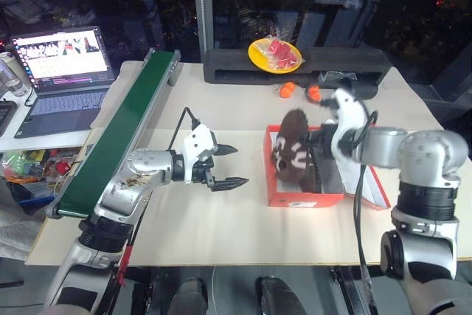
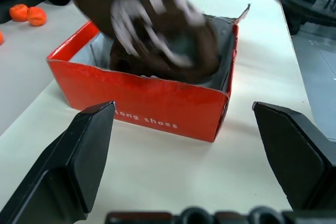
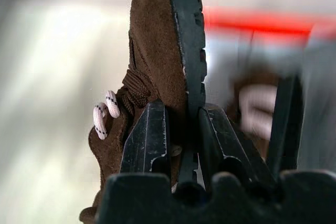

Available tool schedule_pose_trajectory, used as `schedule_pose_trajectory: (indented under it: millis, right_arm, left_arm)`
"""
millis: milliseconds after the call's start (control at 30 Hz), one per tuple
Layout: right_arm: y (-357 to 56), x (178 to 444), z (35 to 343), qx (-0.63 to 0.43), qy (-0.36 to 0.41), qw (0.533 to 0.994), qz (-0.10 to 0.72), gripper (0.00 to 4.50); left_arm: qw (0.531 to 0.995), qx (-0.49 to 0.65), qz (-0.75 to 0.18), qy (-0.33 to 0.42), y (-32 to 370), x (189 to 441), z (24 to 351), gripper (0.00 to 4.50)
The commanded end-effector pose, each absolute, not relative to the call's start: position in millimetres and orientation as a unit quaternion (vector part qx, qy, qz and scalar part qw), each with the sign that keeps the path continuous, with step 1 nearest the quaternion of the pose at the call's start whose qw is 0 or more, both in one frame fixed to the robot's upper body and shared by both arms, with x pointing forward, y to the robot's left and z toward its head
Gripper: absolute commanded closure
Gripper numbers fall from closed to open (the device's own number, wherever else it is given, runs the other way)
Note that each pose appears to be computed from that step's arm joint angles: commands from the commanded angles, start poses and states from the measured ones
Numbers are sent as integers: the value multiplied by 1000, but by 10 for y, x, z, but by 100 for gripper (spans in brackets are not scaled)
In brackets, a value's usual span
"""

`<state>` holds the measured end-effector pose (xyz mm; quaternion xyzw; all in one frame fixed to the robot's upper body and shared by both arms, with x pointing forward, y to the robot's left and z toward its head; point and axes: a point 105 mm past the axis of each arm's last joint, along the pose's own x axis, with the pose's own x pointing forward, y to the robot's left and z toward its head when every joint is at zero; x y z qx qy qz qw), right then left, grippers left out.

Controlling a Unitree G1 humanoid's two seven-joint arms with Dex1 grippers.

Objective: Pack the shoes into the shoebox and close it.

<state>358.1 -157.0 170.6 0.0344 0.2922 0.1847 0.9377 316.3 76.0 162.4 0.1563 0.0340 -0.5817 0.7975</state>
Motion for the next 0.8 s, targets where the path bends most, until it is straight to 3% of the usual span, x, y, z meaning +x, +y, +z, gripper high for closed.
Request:
schedule_pose_trajectory:
  millis: [33, 433, 600, 667, 800]
  right_arm:
    - [-1559, 3608, 1604, -7, 290, 939, 182, 404]
    - [-1369, 3783, 1005, -146, 334, 906, 216, 404]
    - [-1392, 3825, 831, -126, 352, 903, 211, 404]
    - [-1371, 3847, 903, -92, 339, 912, 212, 316]
    - [-1447, 3928, 1316, -76, 282, 939, 182, 191]
  left_arm:
    - [796, 172, -581, 7, 718, 3158, 1722, 1]
    - [797, 175, -578, 4, 685, 3168, 1709, 1]
    - [798, 175, -577, 3, 664, 3176, 1699, 1]
    - [799, 176, -575, 3, 664, 3180, 1694, 0]
    - [800, 176, -574, 3, 670, 3174, 1693, 0]
